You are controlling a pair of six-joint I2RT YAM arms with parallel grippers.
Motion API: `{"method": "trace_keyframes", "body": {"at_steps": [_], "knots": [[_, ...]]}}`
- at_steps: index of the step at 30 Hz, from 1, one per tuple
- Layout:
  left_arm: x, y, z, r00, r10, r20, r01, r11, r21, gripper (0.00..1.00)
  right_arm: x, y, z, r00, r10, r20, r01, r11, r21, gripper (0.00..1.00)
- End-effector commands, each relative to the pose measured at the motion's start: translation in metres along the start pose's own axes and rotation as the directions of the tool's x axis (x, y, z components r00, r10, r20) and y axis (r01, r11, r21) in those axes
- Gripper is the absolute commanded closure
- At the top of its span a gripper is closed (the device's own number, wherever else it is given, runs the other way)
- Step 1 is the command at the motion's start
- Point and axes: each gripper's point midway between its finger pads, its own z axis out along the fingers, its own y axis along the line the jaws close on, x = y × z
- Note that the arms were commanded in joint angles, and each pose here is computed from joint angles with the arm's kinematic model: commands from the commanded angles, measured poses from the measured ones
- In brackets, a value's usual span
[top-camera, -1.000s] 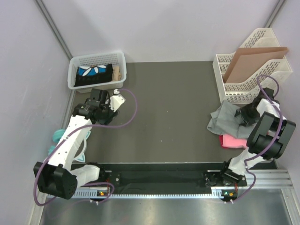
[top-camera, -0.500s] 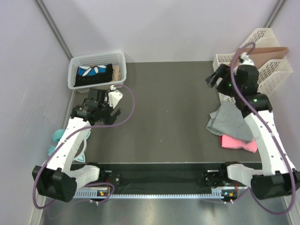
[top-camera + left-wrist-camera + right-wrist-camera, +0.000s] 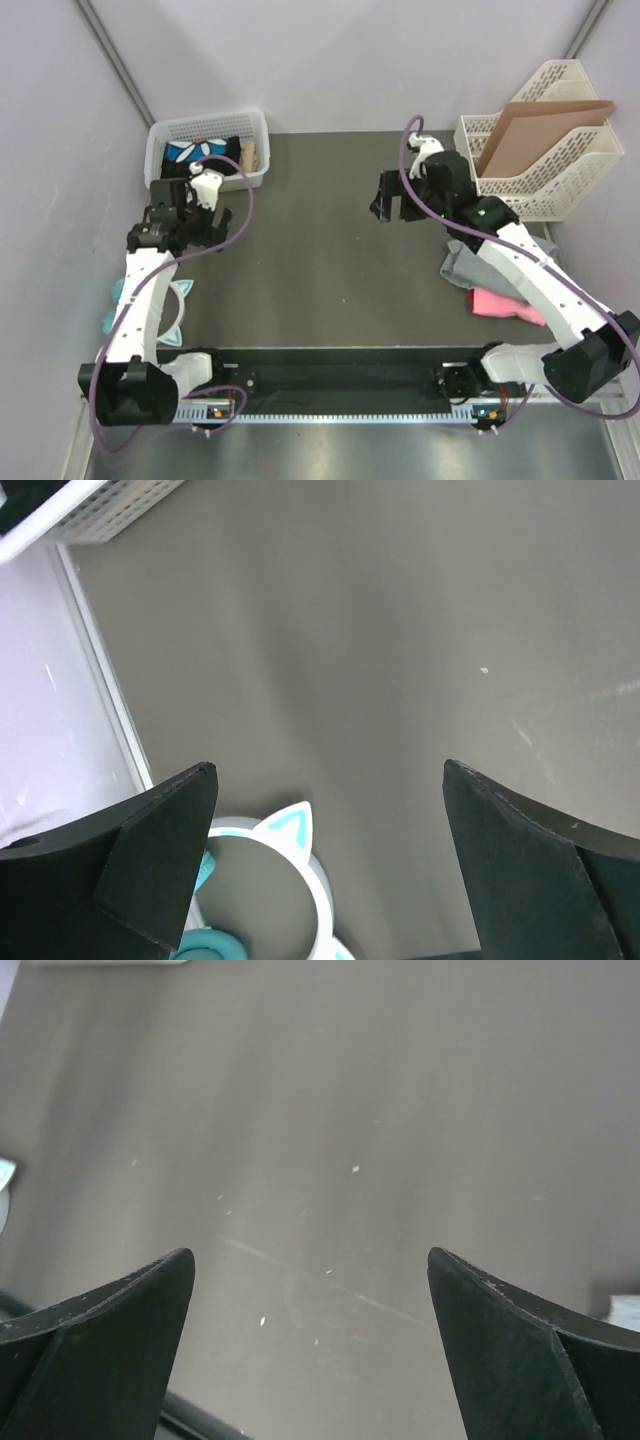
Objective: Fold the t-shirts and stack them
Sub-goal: Neatly place the folded tshirt to the corner
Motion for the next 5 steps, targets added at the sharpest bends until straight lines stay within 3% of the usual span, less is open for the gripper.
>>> {"method": "trace_keyframes", "body": {"at_steps": [1,5], "knots": [[-0.0244,0.0209,0.0008,0.986,-0.127,0.108,0.125,0.992,0.027,0.01,-0.0228,0.0336,-0.0090,0.994,-0.079,0.080,0.086,0.992,-0.088,0.00],[-0.0193,0.0296,0.0087,0.977,-0.187,0.106,0.183,0.982,0.050,0.01,-0.0281,0.0433,-0.0108,0.988,-0.108,0.108,0.118,0.990,-0.084,0.00]]}}
